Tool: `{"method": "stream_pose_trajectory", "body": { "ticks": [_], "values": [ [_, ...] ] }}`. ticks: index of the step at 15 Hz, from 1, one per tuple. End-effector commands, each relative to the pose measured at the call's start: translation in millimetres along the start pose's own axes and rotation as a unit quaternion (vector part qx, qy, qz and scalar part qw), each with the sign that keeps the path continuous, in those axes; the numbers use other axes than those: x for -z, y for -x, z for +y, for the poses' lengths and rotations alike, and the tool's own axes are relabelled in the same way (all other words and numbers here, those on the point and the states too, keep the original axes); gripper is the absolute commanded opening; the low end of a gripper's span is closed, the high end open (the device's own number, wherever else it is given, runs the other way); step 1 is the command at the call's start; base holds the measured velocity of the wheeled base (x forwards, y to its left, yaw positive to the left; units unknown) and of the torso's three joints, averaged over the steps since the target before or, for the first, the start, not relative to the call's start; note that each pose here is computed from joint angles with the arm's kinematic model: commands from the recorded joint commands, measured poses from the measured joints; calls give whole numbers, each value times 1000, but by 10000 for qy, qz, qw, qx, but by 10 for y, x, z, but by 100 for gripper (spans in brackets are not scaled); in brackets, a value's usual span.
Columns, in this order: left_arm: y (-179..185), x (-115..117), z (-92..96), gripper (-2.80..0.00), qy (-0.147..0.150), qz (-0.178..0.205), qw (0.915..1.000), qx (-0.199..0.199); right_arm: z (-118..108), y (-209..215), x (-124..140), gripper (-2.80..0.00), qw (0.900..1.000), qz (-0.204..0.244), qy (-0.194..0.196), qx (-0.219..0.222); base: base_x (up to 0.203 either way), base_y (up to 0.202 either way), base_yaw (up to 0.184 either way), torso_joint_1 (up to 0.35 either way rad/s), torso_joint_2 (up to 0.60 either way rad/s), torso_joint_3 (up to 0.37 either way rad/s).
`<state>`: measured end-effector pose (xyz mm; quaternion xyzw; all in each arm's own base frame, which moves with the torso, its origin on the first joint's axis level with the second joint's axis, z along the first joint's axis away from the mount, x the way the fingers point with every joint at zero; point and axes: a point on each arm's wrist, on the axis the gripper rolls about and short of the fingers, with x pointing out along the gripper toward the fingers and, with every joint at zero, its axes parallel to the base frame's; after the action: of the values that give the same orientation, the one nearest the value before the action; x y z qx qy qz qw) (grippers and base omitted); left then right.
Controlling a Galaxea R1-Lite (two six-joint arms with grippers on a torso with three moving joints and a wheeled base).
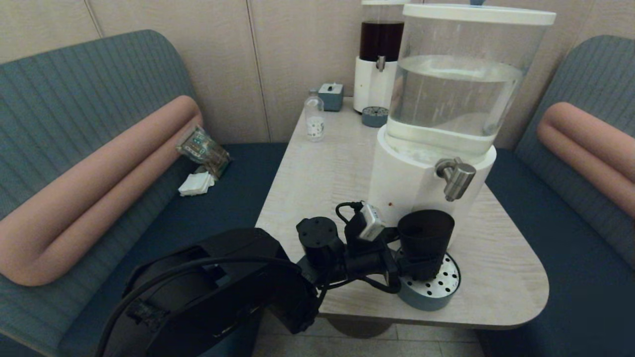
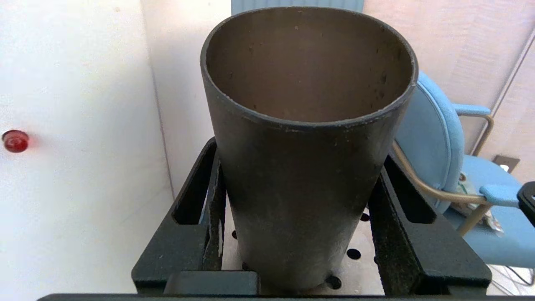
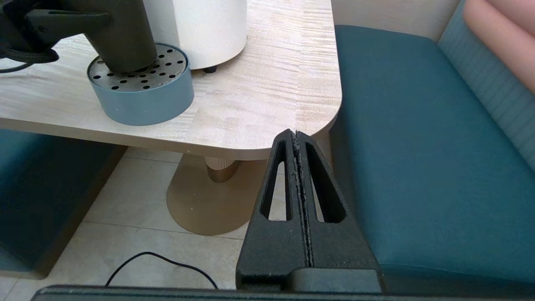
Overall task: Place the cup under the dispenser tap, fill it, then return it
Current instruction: Place it under the water dispenser
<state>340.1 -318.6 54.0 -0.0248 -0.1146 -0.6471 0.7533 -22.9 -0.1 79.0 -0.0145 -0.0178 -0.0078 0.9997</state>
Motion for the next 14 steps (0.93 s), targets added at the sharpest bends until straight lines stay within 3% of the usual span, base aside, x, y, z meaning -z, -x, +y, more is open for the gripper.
{"method": "stream_pose_trajectory", "body": {
  "ticks": [1,9,10,14],
  "values": [
    [-2,85,-7,-280,46,47,10000,26,1,-10,38,-280,10000,71,1,-1,0,0,0,0,0,0],
    [-17,89,-31,-280,42,49,10000,47,1,-10,38,-280,10000,71,1,-1,0,0,0,0,0,0],
    [-26,89,-42,0,38,48,10000,62,1,-10,38,-280,10000,71,1,-1,0,0,0,0,0,0],
    [-57,93,-81,0,52,40,9999,108,1,-10,38,-280,10000,71,1,-1,0,0,0,0,0,0]
  ]
}}
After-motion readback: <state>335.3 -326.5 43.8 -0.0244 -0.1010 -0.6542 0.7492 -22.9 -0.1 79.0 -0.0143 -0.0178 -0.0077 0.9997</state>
